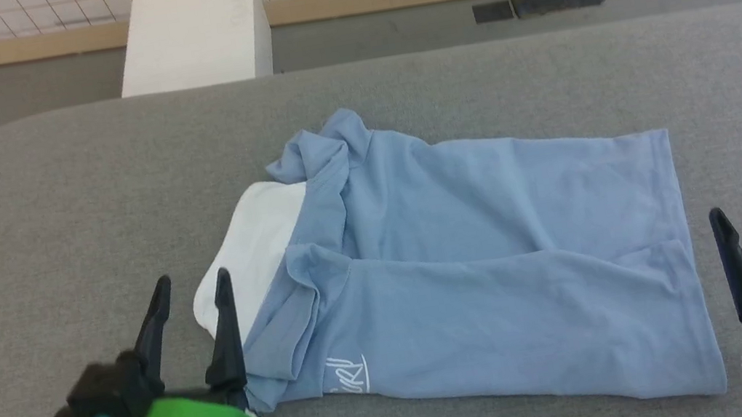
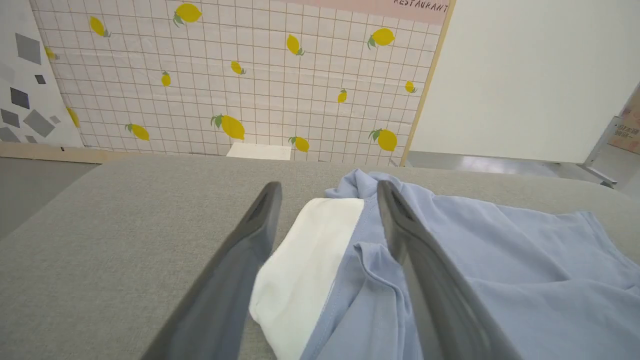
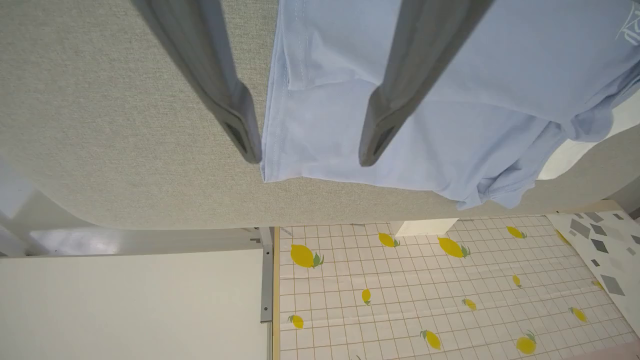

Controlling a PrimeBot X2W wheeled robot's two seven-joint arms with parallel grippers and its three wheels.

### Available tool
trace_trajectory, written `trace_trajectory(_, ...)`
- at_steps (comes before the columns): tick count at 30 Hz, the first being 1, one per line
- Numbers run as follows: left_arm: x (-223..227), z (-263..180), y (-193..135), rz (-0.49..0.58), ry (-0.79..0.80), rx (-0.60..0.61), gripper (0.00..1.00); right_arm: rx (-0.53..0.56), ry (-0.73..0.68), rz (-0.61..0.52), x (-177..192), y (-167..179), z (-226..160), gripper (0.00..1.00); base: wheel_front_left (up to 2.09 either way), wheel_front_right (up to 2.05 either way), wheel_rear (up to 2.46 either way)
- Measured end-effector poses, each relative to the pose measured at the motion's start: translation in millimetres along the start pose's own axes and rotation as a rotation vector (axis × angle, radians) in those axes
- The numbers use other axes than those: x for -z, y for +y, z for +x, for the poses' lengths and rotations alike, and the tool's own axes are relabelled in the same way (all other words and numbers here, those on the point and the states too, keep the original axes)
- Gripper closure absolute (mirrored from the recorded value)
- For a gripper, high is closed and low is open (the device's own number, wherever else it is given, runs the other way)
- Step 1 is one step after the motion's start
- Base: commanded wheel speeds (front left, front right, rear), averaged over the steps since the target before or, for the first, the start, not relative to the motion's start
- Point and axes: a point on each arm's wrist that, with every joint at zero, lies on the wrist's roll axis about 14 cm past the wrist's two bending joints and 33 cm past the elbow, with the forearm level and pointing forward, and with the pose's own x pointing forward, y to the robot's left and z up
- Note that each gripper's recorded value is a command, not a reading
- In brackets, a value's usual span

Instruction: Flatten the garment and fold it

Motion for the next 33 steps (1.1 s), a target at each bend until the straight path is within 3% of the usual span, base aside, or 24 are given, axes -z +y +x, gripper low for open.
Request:
trace_trajectory(4, 2, -22, 1, 0.020, -0.010, -0.050, 0.00, 0.057, -0.075, -0.036, 3, -4, -15, 0.00, 0.00, 0.00, 0.00)
trace_trajectory(10, 23, -52, 6, 0.038, 0.049, -0.094, 0.00, 0.076, -0.046, -0.069, 24, -6, -34, 0.00, 0.00, 0.00, 0.00)
trace_trajectory(16, 24, -67, 15, 0.007, 0.048, -0.137, 0.00, 0.085, -0.063, -0.032, 27, -9, -43, 0.00, 0.00, 0.00, 0.00)
trace_trajectory(21, 18, -69, 17, 0.048, 0.030, -0.118, 0.00, 0.091, -0.072, -0.031, 25, -11, -47, 0.00, 0.00, 0.00, 0.00)
trace_trajectory(27, 39, -65, 23, 0.066, 0.236, -0.071, 0.00, 0.081, -0.048, -0.005, 32, -7, -43, 0.00, 0.00, 0.00, 0.00)
trace_trajectory(33, 56, -49, 18, -0.013, 0.411, -0.038, 0.00, 0.069, -0.002, 0.007, 44, -3, -39, 0.00, 0.00, 0.00, 0.00)
